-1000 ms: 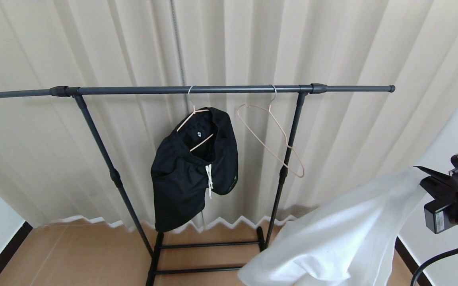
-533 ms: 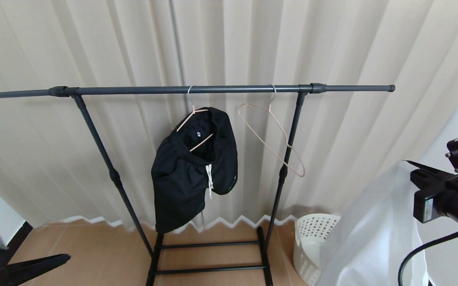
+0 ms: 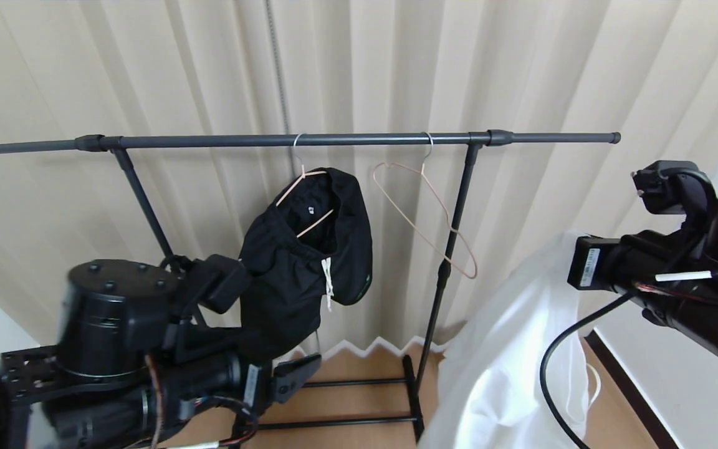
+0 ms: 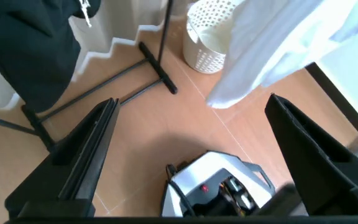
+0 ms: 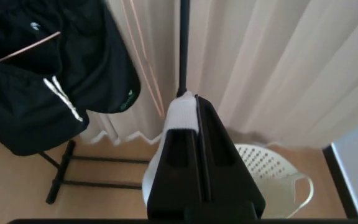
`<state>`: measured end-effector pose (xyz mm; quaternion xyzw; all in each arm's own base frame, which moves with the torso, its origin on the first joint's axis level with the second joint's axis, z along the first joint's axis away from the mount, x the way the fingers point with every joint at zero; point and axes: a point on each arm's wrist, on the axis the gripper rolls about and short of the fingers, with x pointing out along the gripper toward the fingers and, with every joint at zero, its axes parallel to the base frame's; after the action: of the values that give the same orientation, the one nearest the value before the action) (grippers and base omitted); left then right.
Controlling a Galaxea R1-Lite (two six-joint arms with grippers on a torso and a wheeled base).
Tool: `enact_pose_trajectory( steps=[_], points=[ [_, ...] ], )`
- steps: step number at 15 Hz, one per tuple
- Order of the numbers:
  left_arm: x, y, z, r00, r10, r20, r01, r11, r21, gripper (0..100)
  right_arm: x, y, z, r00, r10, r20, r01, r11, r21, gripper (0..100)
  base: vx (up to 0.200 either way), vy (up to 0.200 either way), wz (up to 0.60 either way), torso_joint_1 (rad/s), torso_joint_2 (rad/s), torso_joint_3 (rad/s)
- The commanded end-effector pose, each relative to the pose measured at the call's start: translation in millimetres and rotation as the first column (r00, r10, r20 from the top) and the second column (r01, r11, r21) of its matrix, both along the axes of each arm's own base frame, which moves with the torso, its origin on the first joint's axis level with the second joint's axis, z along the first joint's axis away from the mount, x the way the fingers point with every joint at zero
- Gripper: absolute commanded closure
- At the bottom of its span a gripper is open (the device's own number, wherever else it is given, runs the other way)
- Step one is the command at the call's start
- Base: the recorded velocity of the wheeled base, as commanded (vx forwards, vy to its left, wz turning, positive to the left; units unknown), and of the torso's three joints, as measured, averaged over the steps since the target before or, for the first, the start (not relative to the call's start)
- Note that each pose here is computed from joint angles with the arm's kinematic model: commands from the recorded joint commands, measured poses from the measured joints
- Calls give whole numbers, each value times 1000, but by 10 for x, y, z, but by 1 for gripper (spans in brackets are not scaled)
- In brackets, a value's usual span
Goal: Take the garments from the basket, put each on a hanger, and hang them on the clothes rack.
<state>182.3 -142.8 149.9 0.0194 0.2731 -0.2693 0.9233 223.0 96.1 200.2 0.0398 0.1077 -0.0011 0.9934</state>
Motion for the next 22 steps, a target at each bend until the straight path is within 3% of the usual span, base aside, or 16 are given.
enact_pose_trajectory(
  steps=[1,2,3,5,7,9,11,14,17,22],
  points=[
    [203,-513,-278,997,50,-54,-50,999,8,0,241,138,25,996,-84,-32,86,995,56,100,0,0,0,0,0,0],
    [252,-677,-282,997,50,-58,-51,999,-16,0,264,214,56,996,-76,-40,80,992,99,100,0,0,0,0,0,0],
    [255,-687,-284,997,49,-59,-50,999,-17,0,266,220,54,996,-75,-41,79,992,101,100,0,0,0,0,0,0],
    [290,-1096,-268,998,1,-65,-6,997,-82,0,280,310,95,996,-65,-53,72,985,157,100,0,0,0,0,0,0],
    [319,-1308,-264,998,-28,-55,22,994,-104,0,275,443,104,998,-35,-53,45,978,203,100,0,0,0,0,0,0],
    [317,-1417,-287,999,-15,-41,11,995,-98,0,261,674,145,999,10,-37,-3,981,193,100,0,0,0,0,0,0],
    [338,-1434,-293,999,21,-36,-25,995,-101,0,420,814,166,999,-34,-9,35,989,142,100,0,0,0,0,0,0],
    [368,-1497,-287,999,15,-33,-19,993,-113,0,505,931,-34,998,-56,-36,60,992,113,100,0,0,0,0,0,0],
    [389,-1685,-299,999,2,-34,-7,989,-145,0,474,955,-6,998,-54,-19,55,991,123,100,0,0,0,0,0,0],
    [436,-1784,-324,998,20,-62,-32,981,-192,0,433,1014,-15,999,-36,-22,39,989,141,100,0,0,0,0,0,0]
  ],
)
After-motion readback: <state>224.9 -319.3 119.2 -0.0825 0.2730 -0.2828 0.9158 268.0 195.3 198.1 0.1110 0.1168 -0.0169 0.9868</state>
